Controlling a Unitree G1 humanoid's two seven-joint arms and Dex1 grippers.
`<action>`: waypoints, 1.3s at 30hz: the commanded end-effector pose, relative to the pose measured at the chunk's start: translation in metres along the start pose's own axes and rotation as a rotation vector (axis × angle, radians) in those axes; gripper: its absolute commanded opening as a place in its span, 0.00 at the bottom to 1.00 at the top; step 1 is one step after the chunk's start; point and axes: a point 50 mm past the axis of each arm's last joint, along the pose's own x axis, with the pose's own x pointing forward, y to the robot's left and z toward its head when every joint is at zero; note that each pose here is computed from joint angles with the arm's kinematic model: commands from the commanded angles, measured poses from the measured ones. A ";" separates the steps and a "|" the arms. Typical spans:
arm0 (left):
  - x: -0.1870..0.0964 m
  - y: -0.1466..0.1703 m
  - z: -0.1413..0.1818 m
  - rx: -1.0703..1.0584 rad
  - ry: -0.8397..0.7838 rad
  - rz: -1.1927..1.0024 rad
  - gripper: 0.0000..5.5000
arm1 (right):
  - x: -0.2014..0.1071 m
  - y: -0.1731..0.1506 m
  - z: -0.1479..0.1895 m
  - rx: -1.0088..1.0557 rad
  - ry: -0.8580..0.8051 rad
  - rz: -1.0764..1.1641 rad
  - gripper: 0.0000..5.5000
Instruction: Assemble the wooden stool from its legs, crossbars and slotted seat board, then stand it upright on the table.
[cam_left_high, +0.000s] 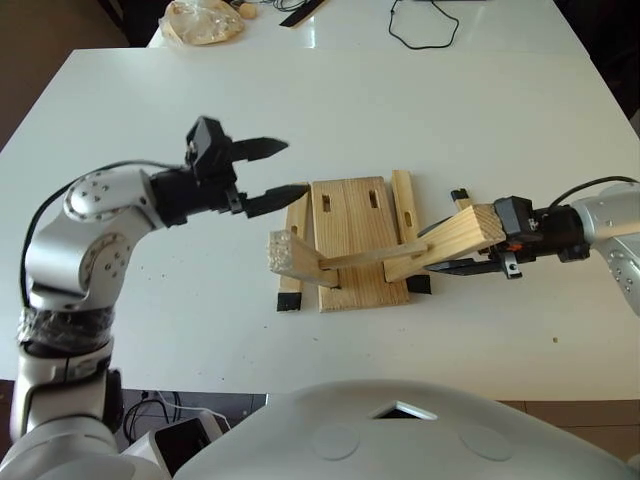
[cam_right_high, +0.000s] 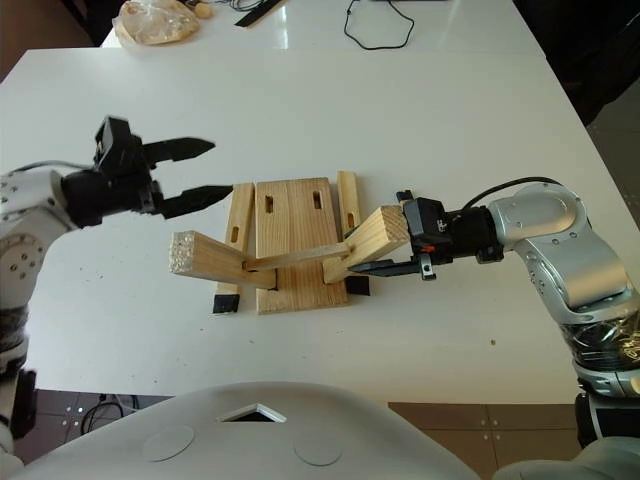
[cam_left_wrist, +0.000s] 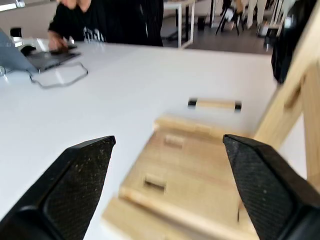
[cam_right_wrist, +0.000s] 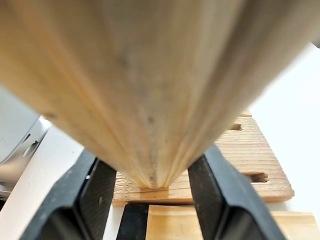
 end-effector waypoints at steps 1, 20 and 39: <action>0.030 -0.003 0.018 0.016 -0.022 -0.142 0.73 | -0.001 -0.003 -0.021 0.068 0.123 -0.018 0.37; 0.079 -0.030 0.002 -0.063 0.027 -0.434 0.73 | 0.014 -0.009 -0.024 0.059 0.113 0.020 0.37; 0.073 -0.029 -0.044 -0.135 0.170 -0.414 0.73 | 0.014 -0.009 -0.024 0.055 0.118 0.026 0.37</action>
